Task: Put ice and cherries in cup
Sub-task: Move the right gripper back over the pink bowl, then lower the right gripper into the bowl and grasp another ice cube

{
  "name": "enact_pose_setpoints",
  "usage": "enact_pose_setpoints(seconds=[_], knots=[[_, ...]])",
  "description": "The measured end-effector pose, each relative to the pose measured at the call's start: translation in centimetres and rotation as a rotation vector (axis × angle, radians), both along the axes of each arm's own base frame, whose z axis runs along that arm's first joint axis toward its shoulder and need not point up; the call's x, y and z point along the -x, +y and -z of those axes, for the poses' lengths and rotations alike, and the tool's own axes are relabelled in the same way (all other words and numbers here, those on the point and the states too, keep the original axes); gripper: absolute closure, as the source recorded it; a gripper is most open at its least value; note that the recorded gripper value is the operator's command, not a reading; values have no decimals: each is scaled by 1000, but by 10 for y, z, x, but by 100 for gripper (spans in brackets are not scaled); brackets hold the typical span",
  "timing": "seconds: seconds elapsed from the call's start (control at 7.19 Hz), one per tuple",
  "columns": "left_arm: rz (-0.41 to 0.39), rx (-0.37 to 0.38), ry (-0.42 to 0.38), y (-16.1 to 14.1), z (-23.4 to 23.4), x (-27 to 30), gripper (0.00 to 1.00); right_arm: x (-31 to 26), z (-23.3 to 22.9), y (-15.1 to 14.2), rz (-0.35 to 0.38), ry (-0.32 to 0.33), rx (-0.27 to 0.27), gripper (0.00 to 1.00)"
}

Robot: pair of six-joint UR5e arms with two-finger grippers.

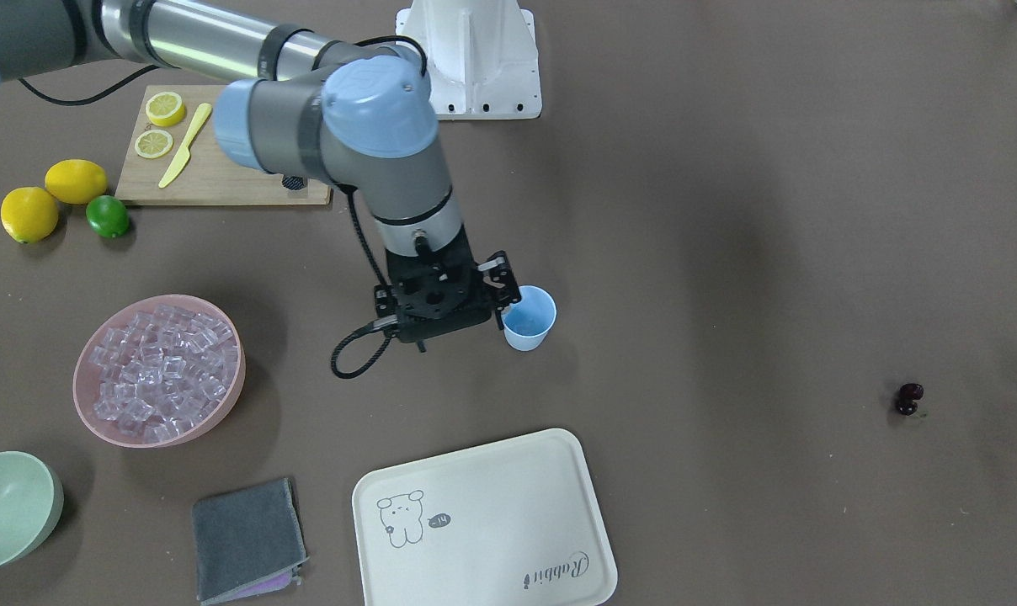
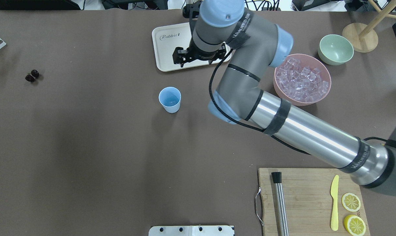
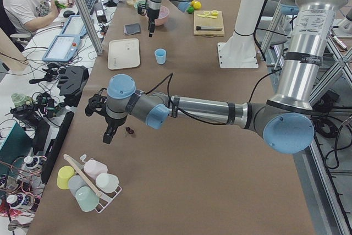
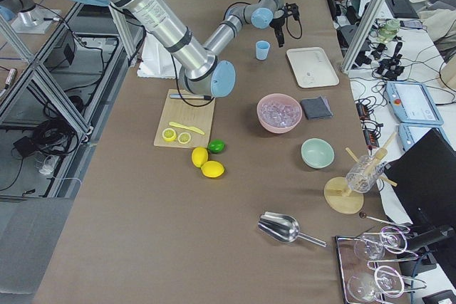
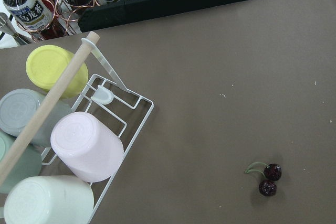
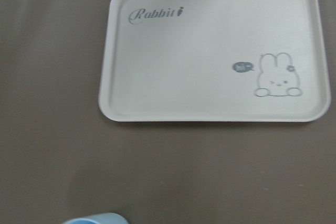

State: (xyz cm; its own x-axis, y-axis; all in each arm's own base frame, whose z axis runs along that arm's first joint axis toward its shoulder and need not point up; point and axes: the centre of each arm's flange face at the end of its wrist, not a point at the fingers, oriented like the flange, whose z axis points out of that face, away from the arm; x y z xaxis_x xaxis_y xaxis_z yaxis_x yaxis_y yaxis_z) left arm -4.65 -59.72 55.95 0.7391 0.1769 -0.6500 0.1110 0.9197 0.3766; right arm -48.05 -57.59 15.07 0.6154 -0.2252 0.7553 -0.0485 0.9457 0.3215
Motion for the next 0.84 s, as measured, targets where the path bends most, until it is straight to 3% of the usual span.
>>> enact_pose_setpoints(seconds=[0.28,0.42,0.7,0.84], knots=[[-1,-6,1,0,2,0,3,-109,-108,-3,81,50,-30,2],[-3,-12,1,1,3,0,3,-145,-151,3,94,60,3,2],[-4,-19,2,1,7,0,3,-161,-202,6,43,70,123,2],[-3,-19,2,1,7,0,3,-161,-227,5,41,74,134,2]])
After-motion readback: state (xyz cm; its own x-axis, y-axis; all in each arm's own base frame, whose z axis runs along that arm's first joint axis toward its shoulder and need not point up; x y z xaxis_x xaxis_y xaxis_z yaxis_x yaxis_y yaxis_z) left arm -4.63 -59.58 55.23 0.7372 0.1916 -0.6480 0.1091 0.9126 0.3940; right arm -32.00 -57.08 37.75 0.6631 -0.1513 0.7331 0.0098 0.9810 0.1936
